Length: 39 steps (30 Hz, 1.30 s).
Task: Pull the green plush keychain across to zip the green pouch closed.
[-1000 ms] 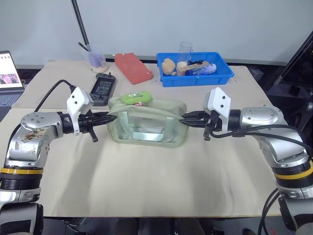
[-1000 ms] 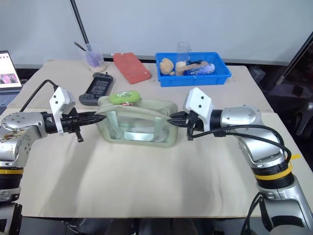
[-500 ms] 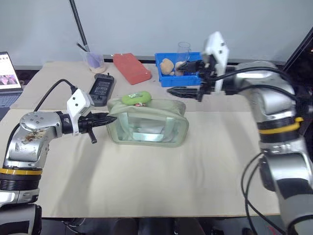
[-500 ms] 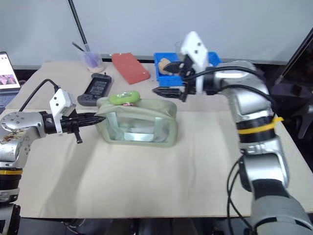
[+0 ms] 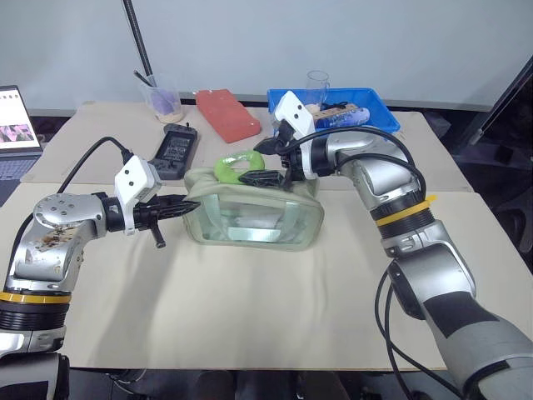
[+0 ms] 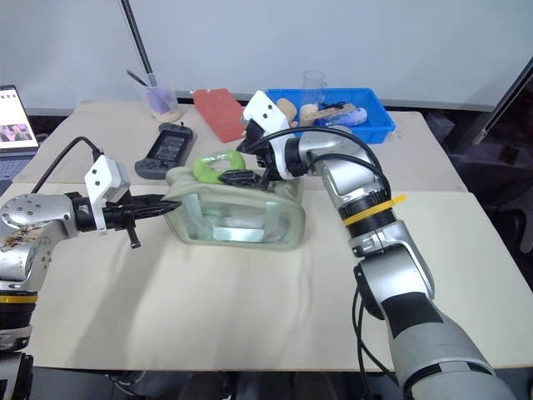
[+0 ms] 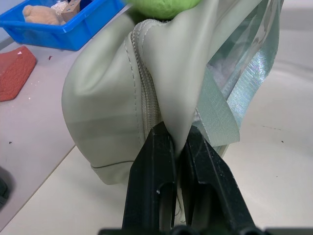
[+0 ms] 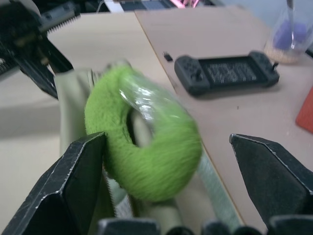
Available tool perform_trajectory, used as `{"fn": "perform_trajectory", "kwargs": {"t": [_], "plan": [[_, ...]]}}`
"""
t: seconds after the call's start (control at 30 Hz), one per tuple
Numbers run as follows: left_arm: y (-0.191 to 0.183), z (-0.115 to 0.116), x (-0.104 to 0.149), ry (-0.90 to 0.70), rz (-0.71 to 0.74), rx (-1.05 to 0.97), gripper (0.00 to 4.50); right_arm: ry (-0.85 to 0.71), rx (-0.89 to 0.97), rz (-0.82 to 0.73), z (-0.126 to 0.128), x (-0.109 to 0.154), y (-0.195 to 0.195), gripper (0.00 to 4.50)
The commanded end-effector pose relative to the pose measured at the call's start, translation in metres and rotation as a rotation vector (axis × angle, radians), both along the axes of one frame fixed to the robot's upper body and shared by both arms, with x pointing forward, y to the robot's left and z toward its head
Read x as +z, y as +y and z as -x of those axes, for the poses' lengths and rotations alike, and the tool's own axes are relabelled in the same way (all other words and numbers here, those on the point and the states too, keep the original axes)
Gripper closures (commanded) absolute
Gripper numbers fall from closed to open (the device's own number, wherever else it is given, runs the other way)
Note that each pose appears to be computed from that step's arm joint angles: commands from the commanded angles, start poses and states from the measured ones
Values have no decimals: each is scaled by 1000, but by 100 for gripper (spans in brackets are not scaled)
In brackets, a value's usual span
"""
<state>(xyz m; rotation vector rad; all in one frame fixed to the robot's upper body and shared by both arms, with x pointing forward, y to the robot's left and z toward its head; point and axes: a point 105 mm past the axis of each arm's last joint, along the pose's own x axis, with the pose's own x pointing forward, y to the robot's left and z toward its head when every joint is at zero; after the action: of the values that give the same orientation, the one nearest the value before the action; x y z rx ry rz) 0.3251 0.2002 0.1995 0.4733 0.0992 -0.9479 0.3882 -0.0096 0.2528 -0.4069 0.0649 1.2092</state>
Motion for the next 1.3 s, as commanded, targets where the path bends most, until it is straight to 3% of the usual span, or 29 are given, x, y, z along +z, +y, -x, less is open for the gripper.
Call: {"fn": "perform_trajectory", "kwargs": {"t": [0.03,0.13,0.17,0.53,0.57,0.77,0.93,1.07,1.23,1.3], "plan": [[0,1,-5,21,-26,-1,450,-17,4,-1,2,4,-2,4],[-1,0,-5,21,-26,-6,450,-19,14,-11,5,6,-1,4],[-1,0,-5,21,-26,-7,450,-22,16,-15,5,7,-2,56],[-3,-2,-6,24,-29,-15,450,-61,45,-83,17,32,-13,428],[-4,-2,-6,25,-29,-15,450,-60,47,-90,19,34,-15,448],[-5,-1,-9,35,-25,-18,450,-56,7,-145,24,49,-33,448],[2,0,-10,37,-33,3,450,-123,-202,-169,12,59,-82,448],[7,2,-10,39,-39,21,450,-139,-436,-127,6,41,-145,448],[11,3,-11,38,-50,30,450,-128,-637,-147,7,27,-190,448],[10,1,-13,39,-53,30,450,-98,-711,-156,7,6,-205,448]]}}
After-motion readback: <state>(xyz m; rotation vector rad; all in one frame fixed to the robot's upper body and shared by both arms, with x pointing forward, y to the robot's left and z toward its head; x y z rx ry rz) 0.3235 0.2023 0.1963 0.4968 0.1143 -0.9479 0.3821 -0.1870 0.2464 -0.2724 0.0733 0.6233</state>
